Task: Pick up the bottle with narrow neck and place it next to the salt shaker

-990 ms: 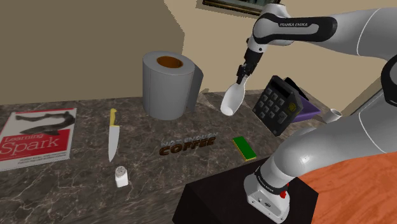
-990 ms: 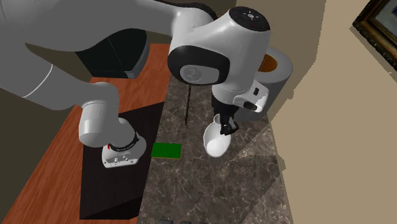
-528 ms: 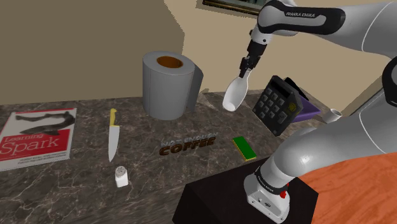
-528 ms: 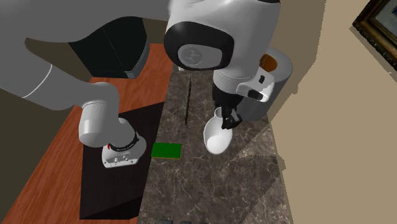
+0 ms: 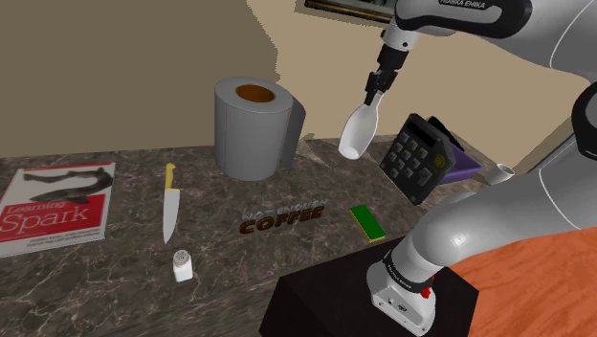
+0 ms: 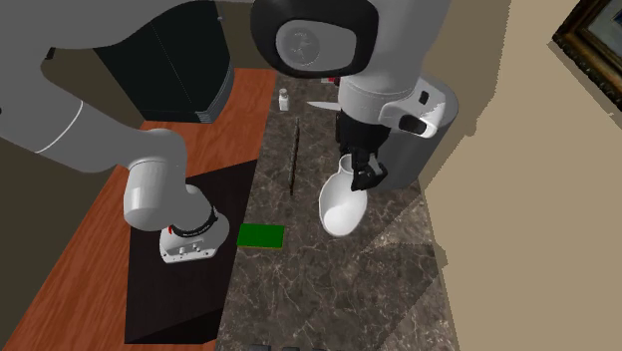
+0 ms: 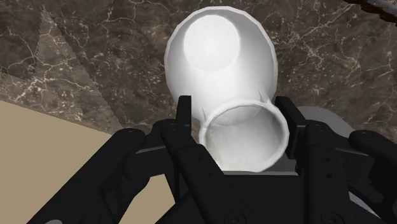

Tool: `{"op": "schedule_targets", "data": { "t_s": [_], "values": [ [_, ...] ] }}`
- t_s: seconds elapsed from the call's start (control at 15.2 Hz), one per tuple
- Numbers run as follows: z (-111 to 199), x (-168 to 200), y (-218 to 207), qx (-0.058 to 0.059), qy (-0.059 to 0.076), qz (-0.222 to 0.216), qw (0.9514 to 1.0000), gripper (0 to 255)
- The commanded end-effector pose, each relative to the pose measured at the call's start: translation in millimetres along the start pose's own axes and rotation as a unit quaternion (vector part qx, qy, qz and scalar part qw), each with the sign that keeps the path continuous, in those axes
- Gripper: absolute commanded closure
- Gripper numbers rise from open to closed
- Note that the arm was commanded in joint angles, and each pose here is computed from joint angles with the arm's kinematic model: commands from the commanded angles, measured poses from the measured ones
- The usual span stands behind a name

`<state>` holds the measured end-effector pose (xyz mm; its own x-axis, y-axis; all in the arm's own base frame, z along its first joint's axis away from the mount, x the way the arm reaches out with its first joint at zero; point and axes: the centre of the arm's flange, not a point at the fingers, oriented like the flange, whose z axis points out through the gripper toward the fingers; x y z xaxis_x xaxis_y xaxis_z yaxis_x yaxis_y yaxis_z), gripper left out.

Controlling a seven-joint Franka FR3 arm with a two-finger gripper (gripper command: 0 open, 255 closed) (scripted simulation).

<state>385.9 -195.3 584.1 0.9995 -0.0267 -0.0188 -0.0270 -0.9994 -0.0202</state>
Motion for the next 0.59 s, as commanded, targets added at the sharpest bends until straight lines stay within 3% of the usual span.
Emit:
{"op": "schedule_targets", "data": {
  "t_s": [0.0, 0.53],
  "values": [
    [-10.7, -1.5, -0.1, 0.0, 0.0, 0.0, 1.0, 255],
    [-52.9, -2.3, -1.0, 0.0, 0.0, 0.0, 1.0, 255]
  ]
}}
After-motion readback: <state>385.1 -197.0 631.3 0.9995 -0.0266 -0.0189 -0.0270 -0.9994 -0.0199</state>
